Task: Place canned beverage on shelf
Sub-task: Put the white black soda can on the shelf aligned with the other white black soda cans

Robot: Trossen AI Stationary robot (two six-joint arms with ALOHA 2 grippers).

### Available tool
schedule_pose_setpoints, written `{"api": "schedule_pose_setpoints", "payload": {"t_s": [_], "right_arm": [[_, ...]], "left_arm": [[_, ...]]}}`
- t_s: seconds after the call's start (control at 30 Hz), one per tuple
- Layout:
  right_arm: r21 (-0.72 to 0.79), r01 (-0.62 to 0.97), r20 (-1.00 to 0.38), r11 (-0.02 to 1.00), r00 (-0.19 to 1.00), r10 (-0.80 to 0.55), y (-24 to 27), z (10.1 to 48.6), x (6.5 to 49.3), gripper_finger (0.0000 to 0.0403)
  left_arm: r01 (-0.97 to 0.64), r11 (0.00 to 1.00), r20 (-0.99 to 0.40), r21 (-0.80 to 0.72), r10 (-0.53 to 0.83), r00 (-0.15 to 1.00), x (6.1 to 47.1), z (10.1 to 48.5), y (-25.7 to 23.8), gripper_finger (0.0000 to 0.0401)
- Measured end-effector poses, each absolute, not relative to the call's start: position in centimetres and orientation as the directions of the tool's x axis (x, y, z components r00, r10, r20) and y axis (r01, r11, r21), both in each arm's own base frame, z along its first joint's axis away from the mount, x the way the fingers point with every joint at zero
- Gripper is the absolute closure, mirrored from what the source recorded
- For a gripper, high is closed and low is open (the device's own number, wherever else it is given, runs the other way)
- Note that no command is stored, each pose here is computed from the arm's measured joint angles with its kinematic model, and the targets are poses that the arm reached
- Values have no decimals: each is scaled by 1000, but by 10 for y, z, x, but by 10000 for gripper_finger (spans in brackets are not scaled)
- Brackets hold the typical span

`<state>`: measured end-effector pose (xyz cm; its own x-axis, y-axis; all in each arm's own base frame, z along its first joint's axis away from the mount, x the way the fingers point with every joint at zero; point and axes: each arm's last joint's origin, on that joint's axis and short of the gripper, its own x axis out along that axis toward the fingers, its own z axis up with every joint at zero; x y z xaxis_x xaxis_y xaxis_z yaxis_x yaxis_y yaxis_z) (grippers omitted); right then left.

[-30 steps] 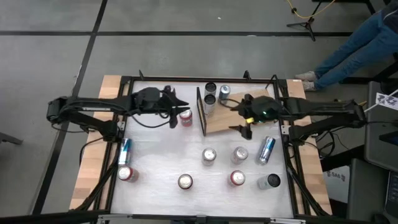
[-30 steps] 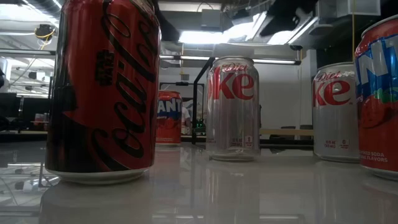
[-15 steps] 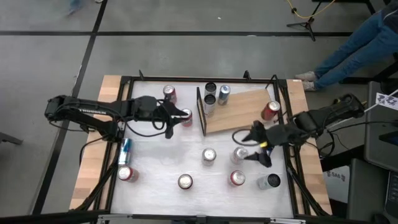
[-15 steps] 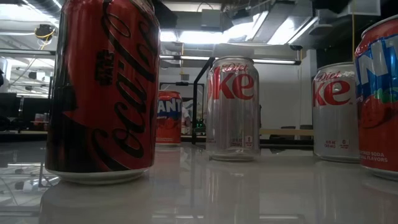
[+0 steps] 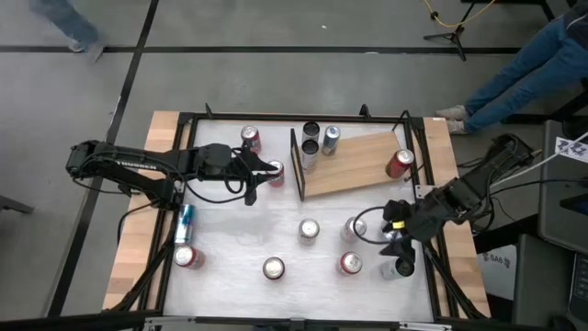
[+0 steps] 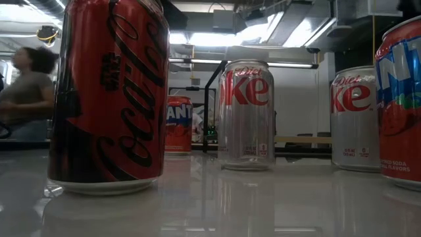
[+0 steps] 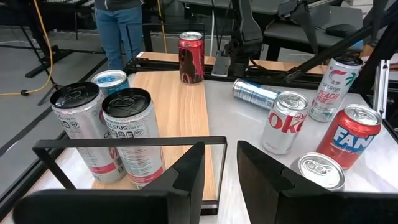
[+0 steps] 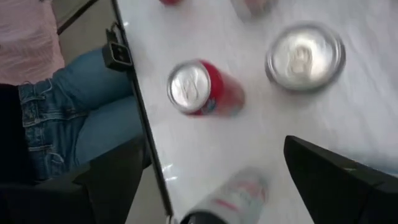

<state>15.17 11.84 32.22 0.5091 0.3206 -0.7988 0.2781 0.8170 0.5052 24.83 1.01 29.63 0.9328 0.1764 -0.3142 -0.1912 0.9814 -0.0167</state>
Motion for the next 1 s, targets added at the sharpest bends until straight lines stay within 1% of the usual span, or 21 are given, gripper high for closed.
{"api": "schedule_pose_setpoints", "payload": {"t_s": [0.47,0.6,0.7,0.9,1.0], "right_arm": [[555,438,-817,707,444,367,138,320,132,33],[498,487,-857,718,404,320,135,316,126,33],[438,524,-893,730,348,287,131,317,122,33],[371,546,-923,751,306,233,134,338,125,33],[291,565,-952,772,251,175,142,344,132,33]], "left_arm": [[-192,981,-315,-18,176,933,248,296,10,316],[-197,980,-314,-16,182,932,248,296,10,316],[-216,976,-313,-10,203,928,248,296,11,316],[-239,971,-312,-6,225,923,248,296,12,316],[-240,971,-312,-7,226,923,248,296,12,316]]}}
